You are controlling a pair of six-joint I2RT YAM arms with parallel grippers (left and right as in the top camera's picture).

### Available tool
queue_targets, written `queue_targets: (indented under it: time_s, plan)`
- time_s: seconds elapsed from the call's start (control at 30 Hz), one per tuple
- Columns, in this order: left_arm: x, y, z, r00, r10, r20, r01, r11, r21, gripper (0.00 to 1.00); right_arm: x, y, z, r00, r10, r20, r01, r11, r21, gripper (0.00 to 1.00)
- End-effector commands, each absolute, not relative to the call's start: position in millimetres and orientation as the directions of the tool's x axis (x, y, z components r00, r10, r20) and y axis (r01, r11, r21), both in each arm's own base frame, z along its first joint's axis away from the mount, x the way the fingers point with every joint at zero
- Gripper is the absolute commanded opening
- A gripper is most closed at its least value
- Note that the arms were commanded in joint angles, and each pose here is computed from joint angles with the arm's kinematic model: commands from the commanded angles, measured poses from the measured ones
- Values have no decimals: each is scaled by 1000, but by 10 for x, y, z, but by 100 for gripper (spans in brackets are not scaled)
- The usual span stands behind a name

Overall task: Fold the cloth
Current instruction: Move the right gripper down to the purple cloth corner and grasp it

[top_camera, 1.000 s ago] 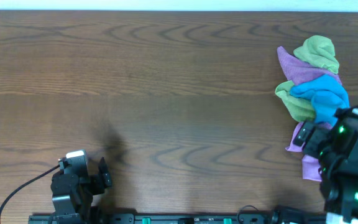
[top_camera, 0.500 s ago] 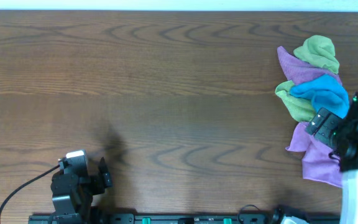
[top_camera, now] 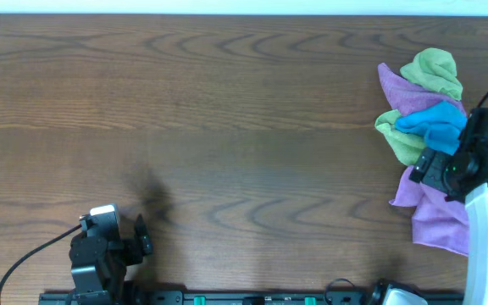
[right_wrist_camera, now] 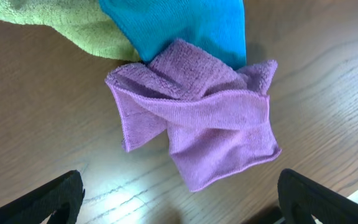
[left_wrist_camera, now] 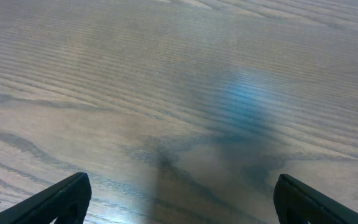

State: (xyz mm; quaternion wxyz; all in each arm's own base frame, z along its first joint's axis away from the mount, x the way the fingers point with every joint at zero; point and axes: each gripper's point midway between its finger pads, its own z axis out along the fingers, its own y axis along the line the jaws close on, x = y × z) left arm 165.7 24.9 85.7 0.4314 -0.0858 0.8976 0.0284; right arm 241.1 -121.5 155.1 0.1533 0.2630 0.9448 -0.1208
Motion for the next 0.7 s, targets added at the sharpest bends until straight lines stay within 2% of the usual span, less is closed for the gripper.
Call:
queue_targets:
  time_s: [0.0, 0.23, 0.47, 0.67]
  plan:
    - [1616, 249, 790, -632, -135, -763, -184, 983, -21, 95, 2458, -1326, 1620, -816, 433, -383, 528, 828, -188, 99]
    - [1616, 249, 790, -632, -135, -763, -184, 983, -21, 95, 2374, -1535, 1619, -784, 477, -397, 584, 783, -214, 99]
    - [1616, 249, 789, -632, -135, -763, -184, 983, -21, 95, 2327, -1767, 1574, -677, 606, -417, 684, 728, -53, 99]
    - [1616, 249, 790, -632, -135, -763, -184, 983, -21, 95, 2260, -1887, 1483, -634, 673, -381, 703, 707, 78, 99]
